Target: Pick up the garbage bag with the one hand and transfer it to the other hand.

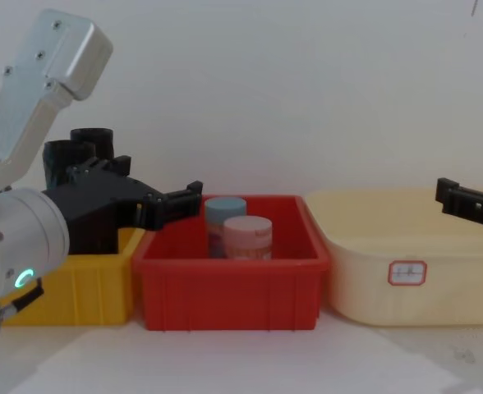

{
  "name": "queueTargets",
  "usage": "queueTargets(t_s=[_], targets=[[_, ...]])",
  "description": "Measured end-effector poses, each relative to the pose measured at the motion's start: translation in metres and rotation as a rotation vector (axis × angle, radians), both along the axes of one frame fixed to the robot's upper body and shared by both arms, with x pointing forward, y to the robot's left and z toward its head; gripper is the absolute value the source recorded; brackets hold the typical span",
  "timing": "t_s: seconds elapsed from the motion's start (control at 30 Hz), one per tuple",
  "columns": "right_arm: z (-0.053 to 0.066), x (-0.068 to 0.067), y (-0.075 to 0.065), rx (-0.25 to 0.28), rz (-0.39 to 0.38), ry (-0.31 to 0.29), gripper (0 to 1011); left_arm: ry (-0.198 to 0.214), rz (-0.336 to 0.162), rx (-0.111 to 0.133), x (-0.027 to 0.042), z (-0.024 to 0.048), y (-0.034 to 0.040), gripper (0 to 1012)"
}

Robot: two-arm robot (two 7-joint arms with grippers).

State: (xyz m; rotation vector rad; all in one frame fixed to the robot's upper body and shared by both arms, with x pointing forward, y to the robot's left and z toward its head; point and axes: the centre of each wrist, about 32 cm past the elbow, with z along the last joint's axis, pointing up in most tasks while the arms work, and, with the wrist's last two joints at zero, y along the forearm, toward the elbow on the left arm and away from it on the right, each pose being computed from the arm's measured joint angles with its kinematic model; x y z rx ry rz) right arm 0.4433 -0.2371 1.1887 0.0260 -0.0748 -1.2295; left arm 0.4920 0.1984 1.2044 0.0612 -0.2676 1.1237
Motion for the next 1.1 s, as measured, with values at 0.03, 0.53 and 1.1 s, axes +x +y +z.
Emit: queueTargets(t_s=[0.03,0.53,1.1], targets=[[0.0,0.0,0.0,0.0,0.0,0.0,1000,0.0,0.0,0.0,0.0,0.0,0.0,1001],[0.0,0.0,0.0,0.0,0.0,0.0,1000,0.039,0.002,-0.012,-0.0147,0.0064,0.0063,1001],[0.0,0.0,0.0,0.0,0.0,0.0,1000,0.172,0.076,-0.025,-0.0589,0.0354,0.0606,1001]])
